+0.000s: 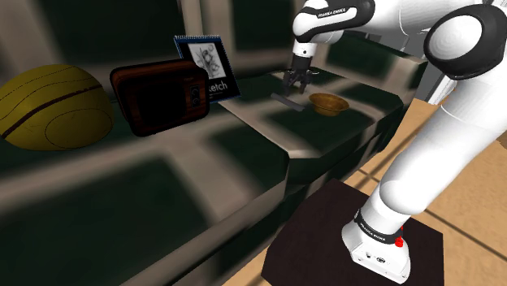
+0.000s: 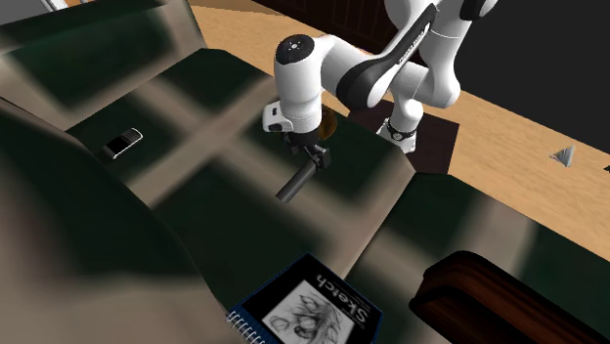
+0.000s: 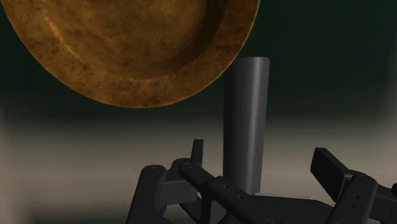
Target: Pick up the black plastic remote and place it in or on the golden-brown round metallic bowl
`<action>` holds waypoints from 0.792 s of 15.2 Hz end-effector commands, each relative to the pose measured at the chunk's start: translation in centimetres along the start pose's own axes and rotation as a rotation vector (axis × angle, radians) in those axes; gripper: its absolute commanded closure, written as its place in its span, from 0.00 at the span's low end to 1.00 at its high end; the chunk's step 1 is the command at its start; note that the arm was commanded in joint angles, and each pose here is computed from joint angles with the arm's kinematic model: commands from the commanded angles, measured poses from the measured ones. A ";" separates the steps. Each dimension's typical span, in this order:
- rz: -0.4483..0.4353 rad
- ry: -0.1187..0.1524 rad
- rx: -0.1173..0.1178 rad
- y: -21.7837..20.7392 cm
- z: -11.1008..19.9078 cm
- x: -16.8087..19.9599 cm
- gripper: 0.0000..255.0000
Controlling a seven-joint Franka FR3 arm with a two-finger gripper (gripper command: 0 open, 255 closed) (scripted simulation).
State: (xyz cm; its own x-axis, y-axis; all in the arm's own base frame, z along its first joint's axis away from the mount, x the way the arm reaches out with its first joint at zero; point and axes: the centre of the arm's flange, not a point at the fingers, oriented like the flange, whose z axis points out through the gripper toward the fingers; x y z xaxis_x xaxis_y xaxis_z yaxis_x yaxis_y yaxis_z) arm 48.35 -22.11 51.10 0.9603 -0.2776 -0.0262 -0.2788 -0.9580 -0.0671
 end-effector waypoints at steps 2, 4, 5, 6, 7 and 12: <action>0.005 0.001 0.005 0.4 1.5 0.4 0.00; 0.005 0.001 0.005 0.4 2.5 0.4 0.00; 0.005 0.001 0.005 0.4 3.1 0.4 0.00; 0.005 0.001 0.005 0.4 3.6 0.4 0.00; 0.005 0.001 0.005 0.4 3.9 0.4 0.00; 0.005 0.001 0.005 0.4 3.9 0.4 0.00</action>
State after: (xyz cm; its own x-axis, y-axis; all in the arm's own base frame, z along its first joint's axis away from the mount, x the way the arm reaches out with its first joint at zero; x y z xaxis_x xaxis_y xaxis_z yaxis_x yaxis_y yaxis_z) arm 48.63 -22.29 47.18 0.9589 -0.2826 -0.0258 -0.2837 -0.9562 -0.0719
